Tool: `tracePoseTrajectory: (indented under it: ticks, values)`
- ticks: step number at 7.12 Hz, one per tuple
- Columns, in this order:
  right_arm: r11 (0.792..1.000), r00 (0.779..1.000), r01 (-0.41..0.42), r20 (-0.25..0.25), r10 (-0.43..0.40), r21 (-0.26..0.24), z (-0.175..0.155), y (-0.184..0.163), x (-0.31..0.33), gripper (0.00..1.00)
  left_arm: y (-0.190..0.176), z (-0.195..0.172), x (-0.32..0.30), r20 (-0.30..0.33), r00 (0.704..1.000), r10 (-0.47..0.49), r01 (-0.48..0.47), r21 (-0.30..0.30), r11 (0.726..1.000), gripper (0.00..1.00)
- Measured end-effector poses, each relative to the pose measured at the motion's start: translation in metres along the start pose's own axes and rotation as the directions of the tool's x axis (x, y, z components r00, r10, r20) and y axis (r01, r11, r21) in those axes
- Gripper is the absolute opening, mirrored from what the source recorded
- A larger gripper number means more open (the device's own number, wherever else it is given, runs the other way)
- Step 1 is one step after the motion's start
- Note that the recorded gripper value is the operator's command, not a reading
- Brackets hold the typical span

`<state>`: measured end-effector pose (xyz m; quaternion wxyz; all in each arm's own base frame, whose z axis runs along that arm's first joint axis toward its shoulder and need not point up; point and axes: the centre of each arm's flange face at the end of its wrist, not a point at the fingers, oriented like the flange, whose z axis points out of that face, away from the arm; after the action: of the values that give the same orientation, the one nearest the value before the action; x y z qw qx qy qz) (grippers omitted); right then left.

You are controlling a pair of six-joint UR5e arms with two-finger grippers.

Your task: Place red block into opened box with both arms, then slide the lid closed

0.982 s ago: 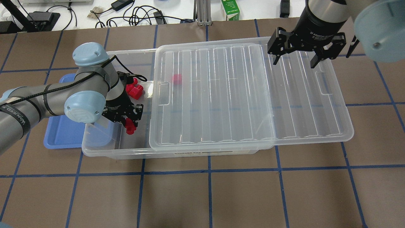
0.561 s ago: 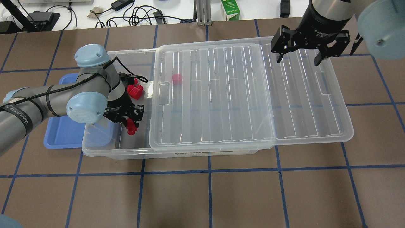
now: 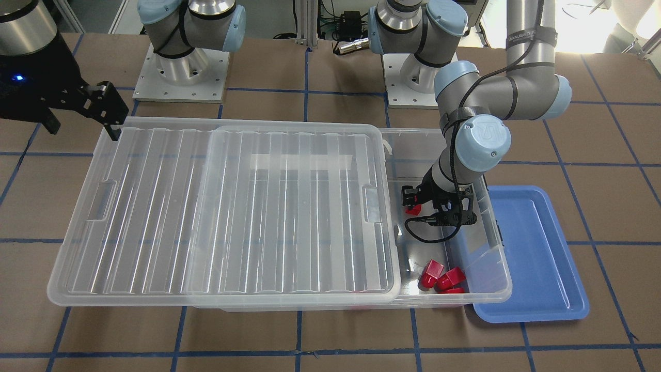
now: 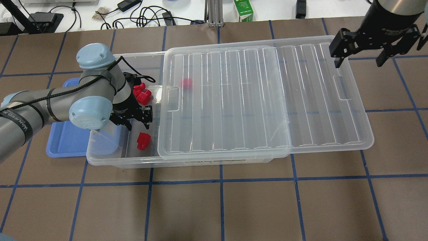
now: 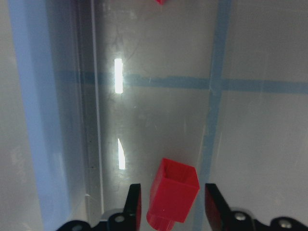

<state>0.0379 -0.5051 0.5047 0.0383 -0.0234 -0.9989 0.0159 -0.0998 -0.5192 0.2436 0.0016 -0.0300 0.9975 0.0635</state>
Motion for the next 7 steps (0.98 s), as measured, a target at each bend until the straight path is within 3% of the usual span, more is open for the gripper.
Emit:
tracePoseTrajectory:
  ticks: [2, 4, 7]
  values:
    - [0.999, 0.999, 0.052, 0.014, -0.052, -0.016, 0.011, -0.004, 0.071, 1.0, -0.004, -0.046, 0.002, 0.002, 1.0, 0.001, -0.001, 0.032, 0.999, 1.0]
    - [0.999, 0.998, 0.032, 0.052, -0.03, -0.036, 0.031, 0.001, 0.126, 1.0, 0.0, -0.109, 0.012, 0.008, 1.0, 0.021, -0.021, 0.041, 0.999, 1.0]
    - [0.999, 0.998, 0.013, 0.056, -0.01, -0.047, 0.123, -0.003, 0.136, 1.0, 0.026, -0.208, 0.042, 0.014, 0.996, 0.09, -0.091, 0.073, 0.993, 1.0]
